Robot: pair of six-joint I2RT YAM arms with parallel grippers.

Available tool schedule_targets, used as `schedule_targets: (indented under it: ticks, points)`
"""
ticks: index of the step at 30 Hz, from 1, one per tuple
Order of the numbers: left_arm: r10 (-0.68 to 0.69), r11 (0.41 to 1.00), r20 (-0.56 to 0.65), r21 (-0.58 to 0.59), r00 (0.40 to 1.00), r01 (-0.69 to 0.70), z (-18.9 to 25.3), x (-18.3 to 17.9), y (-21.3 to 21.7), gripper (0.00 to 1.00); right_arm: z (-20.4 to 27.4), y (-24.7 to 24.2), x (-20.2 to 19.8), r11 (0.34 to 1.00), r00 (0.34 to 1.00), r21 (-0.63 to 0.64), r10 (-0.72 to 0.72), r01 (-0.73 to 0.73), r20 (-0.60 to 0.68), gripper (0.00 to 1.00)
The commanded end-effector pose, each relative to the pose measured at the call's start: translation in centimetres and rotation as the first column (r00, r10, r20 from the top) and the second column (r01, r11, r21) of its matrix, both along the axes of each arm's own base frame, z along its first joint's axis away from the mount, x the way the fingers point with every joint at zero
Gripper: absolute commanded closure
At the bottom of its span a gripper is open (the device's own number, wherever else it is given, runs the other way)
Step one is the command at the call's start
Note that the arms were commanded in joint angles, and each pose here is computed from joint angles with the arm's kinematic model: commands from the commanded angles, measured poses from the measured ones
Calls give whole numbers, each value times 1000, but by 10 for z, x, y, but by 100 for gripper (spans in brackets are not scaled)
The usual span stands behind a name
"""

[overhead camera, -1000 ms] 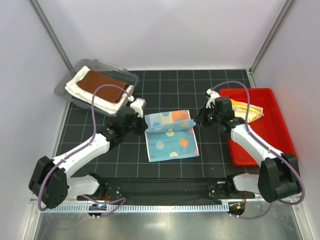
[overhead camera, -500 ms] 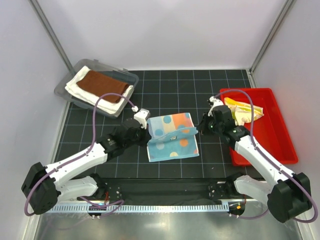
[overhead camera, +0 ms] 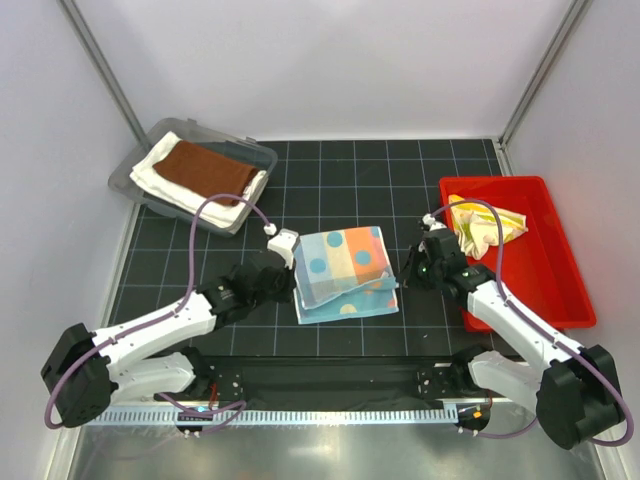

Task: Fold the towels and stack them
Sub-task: Fold the towel

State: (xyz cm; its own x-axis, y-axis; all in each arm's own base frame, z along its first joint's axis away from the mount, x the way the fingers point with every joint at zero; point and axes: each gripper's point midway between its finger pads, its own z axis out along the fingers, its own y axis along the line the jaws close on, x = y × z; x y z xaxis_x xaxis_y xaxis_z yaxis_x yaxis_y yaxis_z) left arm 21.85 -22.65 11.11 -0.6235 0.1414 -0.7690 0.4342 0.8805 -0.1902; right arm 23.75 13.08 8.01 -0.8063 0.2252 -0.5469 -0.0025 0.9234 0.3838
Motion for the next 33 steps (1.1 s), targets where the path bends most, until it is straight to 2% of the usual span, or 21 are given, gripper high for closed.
schedule_targets:
  ticks: [1, 5, 7, 8, 10, 11, 13, 14, 17, 24, 28, 33]
  points:
    - [56, 998, 61, 35, 997, -58, 1, -1, 10, 100, 0, 2, 0, 999, 1000, 27, -26, 26, 7, 99]
    - [50, 997, 48, 51, 998, -53, -5, -8, 9, 100, -4, 5, -4, 999, 1000, 44, -18, 18, -3, 99]
    - [66, 998, 19, 23, 998, -66, -6, -10, 5, 100, -4, 6, -6, 998, 1000, 52, -17, 18, -20, 95]
    - [69, 998, 1, 5, 998, -69, -7, -12, 3, 96, -8, 4, -10, 999, 998, 38, -28, 29, -49, 83]
    - [85, 995, -45, -45, 995, -87, -7, -14, -6, 79, -7, -1, -10, 998, 996, 18, -62, 63, -64, 70]
    - [89, 993, -65, -66, 994, -93, -6, -15, -10, 62, -7, -4, -14, 997, 993, 10, -81, 82, -83, 59]
    - [89, 992, -114, -80, 989, -99, -12, -18, -17, 59, 2, -8, -10, 993, 990, 5, -121, 122, -68, 50]
    - [89, 990, -144, -98, 986, -104, -13, -20, -23, 59, 4, -9, -11, 991, 989, 7, -131, 132, -74, 48]
    - [128, 985, -206, -89, 970, -149, -28, -22, -26, 56, 9, -7, -6, 988, 986, 22, -151, 153, -72, 47]
    - [211, 976, -263, 7, 941, -217, -63, -22, -18, 48, -39, -2, -9, 988, 971, -20, -151, 150, -187, 50]
    - [221, 975, -286, 30, 932, -222, -74, -24, -18, 48, -51, 0, -14, 991, 972, -10, -131, 132, -194, 50]
    - [274, 962, -254, 87, 928, -260, -79, -19, -3, 53, -55, 8, -21, 993, 975, 28, -108, 116, -192, 53]
